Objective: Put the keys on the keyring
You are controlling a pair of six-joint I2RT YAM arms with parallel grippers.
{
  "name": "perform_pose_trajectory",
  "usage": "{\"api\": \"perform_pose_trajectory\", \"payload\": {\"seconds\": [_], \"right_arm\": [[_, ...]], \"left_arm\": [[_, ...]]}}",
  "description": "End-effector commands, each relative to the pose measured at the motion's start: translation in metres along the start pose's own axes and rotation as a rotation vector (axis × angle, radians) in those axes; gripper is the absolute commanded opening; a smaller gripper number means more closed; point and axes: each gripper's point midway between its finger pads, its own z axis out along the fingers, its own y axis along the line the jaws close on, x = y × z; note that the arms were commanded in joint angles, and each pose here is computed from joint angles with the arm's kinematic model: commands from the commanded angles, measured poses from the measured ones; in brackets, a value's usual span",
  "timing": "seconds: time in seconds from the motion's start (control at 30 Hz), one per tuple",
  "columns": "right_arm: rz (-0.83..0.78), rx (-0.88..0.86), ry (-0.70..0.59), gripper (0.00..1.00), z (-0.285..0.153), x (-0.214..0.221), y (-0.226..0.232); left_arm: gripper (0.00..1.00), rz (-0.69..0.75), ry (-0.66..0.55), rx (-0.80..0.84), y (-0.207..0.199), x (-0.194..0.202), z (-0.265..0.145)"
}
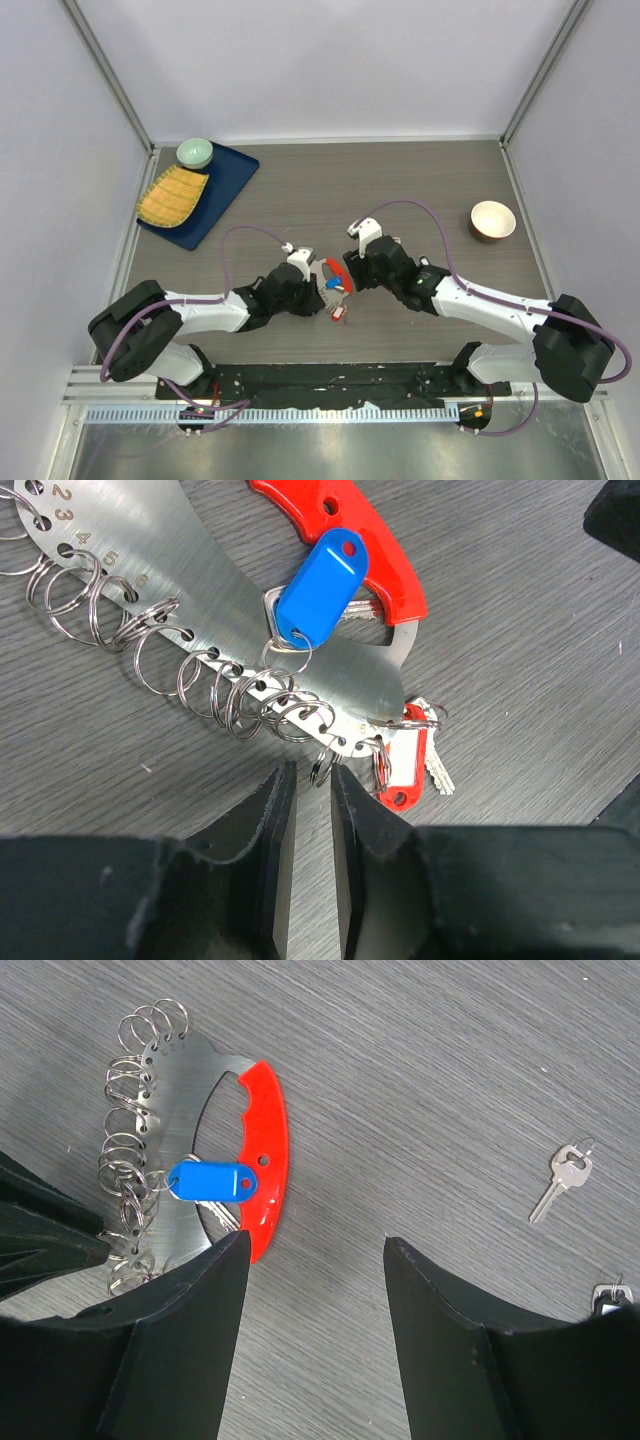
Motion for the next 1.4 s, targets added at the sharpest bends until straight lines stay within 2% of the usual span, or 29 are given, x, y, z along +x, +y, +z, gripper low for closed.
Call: {"api": "perform_pose_trajectory", "payload": {"seconds": [0.0, 0.17, 0.2, 0.3, 0.5, 0.67, 0.77, 0.83, 1.03, 1.17, 1.27, 1.37], "right_arm": [[0.025, 0.015, -0.062, 0.63, -0.001, -0.014, -0.003], [0.024, 0.015, -0.060, 0.63, -0.002, -0.013, -0.003], [0.024, 0.016, -0.065, 0.63, -0.003, -0.014, -0.004], [0.024, 0.018, -0.063, 0.63, -0.003, -0.012, -0.004], [0.026, 0.020, -0.059, 0.62, -0.005, -0.009, -0.005], [0.025, 0.018, -0.061, 0.63, -0.008, -0.006, -0.006], [0.025, 0.017, -0.060, 0.62, -0.009, -0.005, -0.006], [0.024, 0.018, -0.060, 0.63, -0.009, -0.005, -0.007], [0.018, -0.010, -0.051, 0.63, -0.008, -0.002, -0.002], [0.017, -0.031, -0.047, 0.63, -0.008, -0.002, 0.002], [0.019, -0.043, -0.045, 0.62, -0.007, -0.002, 0.005], [0.018, -0.048, -0.037, 0.63, -0.006, 0.000, 0.006]], "left_arm": [[0.18, -0.008, -0.009, 0.032, -0.012, -0.008, 0.000], [0.15, 0.009, -0.003, 0.014, -0.009, -0.008, -0.002], [0.08, 0.015, -0.009, 0.007, -0.008, -0.010, -0.002], [0.00, 0.048, -0.028, -0.036, -0.001, -0.016, 0.000], [0.00, 0.166, -0.056, -0.134, 0.013, -0.039, 0.003], [0.02, 0.209, -0.063, -0.183, 0.026, -0.054, 0.004], [0.04, 0.216, -0.069, -0.157, 0.022, -0.055, 0.003], [0.00, 0.216, -0.074, -0.144, 0.019, -0.055, 0.002], [0.00, 0.217, -0.089, -0.118, 0.015, -0.056, 0.000], [0.00, 0.229, -0.092, -0.174, 0.026, -0.057, -0.001], [0.00, 0.228, -0.088, -0.280, 0.045, -0.058, -0.003], [0.07, 0.222, -0.089, -0.306, 0.050, -0.059, -0.003]]}}
